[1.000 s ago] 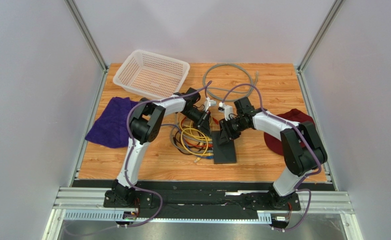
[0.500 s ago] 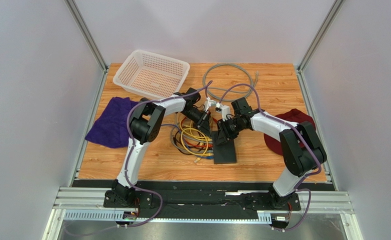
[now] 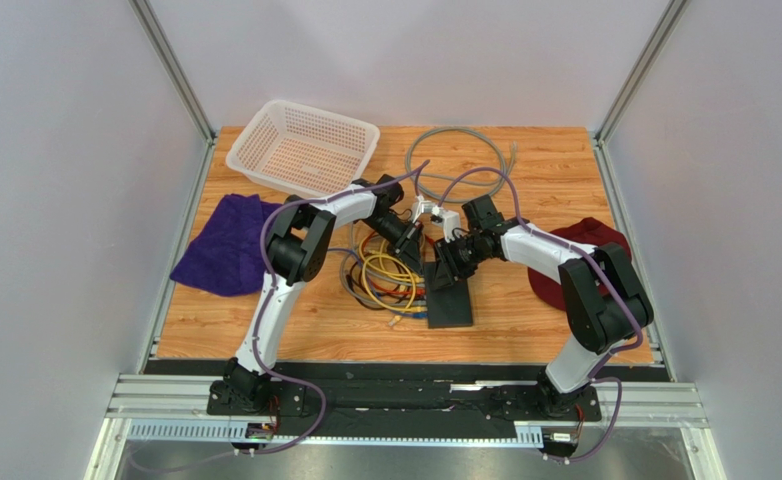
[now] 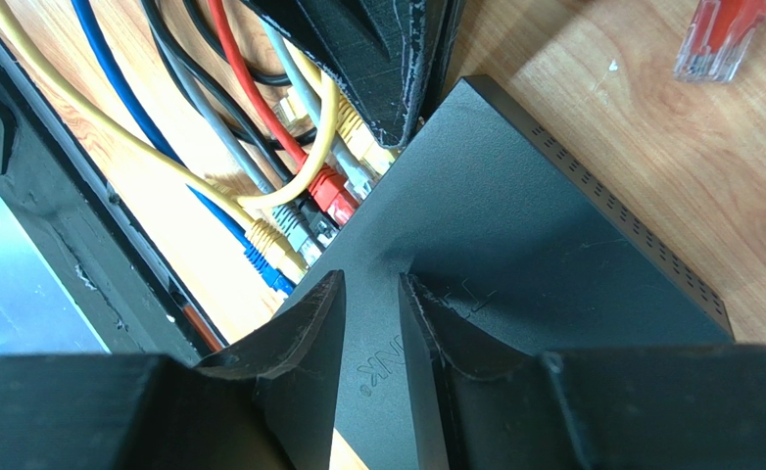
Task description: Pull the plug from the switch port
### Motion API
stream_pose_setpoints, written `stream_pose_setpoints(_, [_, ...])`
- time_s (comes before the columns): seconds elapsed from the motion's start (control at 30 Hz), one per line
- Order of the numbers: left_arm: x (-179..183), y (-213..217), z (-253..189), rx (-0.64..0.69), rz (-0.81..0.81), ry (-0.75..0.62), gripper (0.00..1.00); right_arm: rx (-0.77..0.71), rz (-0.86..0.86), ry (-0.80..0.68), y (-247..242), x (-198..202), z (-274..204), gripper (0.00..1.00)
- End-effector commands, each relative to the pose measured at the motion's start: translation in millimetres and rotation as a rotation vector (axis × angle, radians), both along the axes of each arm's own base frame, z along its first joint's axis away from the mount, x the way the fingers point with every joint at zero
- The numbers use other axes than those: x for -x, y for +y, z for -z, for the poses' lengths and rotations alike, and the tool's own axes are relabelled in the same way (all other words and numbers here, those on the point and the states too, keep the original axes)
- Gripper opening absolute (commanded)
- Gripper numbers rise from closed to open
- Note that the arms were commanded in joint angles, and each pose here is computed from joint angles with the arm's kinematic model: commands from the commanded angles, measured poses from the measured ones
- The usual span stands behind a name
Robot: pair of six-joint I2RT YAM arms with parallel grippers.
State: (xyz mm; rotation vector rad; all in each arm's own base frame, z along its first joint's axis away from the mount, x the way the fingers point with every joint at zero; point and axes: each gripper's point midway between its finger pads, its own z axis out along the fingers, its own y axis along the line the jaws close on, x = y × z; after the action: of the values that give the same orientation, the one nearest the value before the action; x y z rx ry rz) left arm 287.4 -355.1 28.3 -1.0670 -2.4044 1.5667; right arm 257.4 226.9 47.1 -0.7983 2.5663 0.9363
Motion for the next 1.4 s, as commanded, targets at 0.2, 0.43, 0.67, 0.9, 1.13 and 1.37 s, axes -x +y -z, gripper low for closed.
stream_pose_setpoints(0.2, [10, 7, -8, 0.028, 0.060, -0.011, 0.00, 0.079, 0.023, -0.035, -10, -8, 13, 0.35])
stream_pose_setpoints(0.43, [-3, 2, -8, 0.022, 0.042, -0.029, 0.00, 0.082, 0.029, -0.041, -12, -8, 13, 0.35])
stream_pose_setpoints(0.67, [29, 25, 1, -0.005, 0.115, 0.026, 0.00, 0.082, 0.032, -0.046, -11, -9, 12, 0.35])
stream_pose_setpoints(0.9, [6, 23, -2, -0.026, 0.148, -0.104, 0.00, 0.084, 0.028, -0.042, -11, -8, 14, 0.35])
stream_pose_setpoints(1.13, [4, 23, -2, -0.042, 0.161, -0.083, 0.00, 0.085, 0.027, -0.041, -11, -8, 14, 0.35])
stream_pose_setpoints(1.37, [40, 35, 6, -0.042, 0.134, 0.115, 0.00, 0.086, 0.031, -0.041, -11, -9, 14, 0.35])
